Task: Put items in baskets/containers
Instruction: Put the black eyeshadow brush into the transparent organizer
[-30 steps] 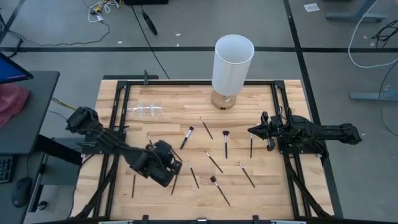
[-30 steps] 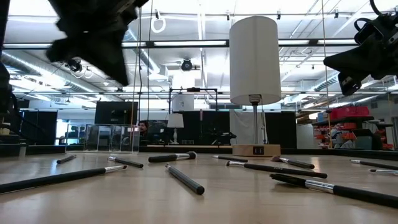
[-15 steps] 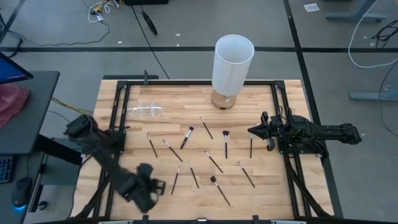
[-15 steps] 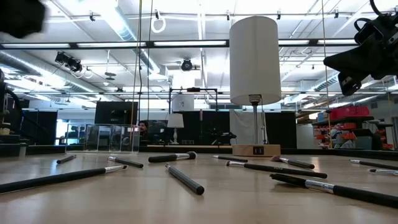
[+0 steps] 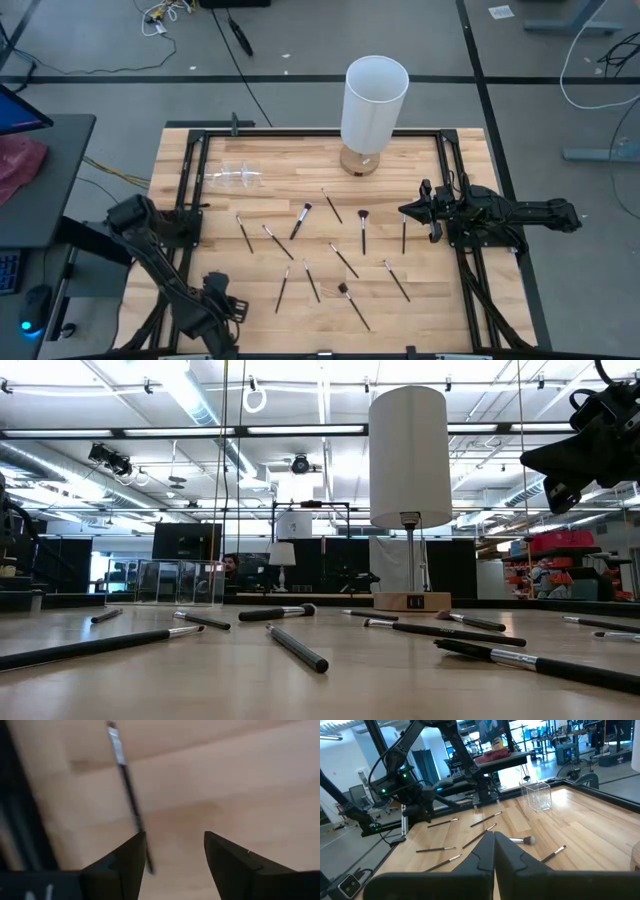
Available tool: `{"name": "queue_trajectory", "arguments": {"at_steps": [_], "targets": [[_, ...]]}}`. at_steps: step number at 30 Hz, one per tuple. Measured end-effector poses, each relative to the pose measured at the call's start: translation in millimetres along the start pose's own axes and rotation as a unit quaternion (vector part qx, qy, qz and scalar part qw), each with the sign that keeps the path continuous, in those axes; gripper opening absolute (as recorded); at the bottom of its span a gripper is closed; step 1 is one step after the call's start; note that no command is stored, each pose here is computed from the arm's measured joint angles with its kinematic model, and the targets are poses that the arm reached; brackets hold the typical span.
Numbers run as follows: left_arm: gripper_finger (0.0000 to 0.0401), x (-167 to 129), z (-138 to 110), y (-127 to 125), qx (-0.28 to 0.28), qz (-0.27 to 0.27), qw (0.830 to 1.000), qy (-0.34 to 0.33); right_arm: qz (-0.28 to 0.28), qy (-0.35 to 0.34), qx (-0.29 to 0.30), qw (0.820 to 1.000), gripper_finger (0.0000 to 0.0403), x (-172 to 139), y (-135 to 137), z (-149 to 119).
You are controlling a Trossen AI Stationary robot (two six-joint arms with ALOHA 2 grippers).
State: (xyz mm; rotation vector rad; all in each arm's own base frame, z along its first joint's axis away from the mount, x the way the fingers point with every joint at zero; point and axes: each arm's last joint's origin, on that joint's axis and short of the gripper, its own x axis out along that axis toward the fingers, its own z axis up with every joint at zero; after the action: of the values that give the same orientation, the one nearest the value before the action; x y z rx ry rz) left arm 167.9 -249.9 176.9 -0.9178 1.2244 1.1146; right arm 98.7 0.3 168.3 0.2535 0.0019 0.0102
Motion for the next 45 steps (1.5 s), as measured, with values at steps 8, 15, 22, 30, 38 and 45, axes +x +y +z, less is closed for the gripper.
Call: {"name": "queue_trajectory", "arguments": {"at_steps": [8,15,22,30,38,45], "targets": [[0.0225,2.7,4.0,8.1,0.018,0.022,0.998,-0.062,0.0,0.0,0.0,1.0,0.0006,0.0,0.0,0.0],[0.0222,19.5,-3.7,13.5,0.032,0.07,0.992,-0.096,0.0,0.0,0.0,1.0,0.0006,0.0,0.0,0.1],[0.0204,42.7,-18.2,10.5,0.041,0.073,0.991,-0.104,0.0,0.0,0.0,1.0,0.0006,0.0,0.0,0.1],[0.0161,51.4,-22.3,8.1,0.048,0.055,0.989,-0.129,0.0,0.0,0.0,1.0,0.0006,0.0,0.1,0.1],[0.0115,61.2,-19.1,10.8,0.048,0.036,0.989,-0.136,0.0,0.0,0.0,1.0,0.0006,0.0,0.0,0.0],[0.0092,64.0,-15.7,9.2,0.048,0.022,0.988,-0.145,0.0,0.0,0.0,1.0,0.0006,0.0,0.0,0.0]]}}
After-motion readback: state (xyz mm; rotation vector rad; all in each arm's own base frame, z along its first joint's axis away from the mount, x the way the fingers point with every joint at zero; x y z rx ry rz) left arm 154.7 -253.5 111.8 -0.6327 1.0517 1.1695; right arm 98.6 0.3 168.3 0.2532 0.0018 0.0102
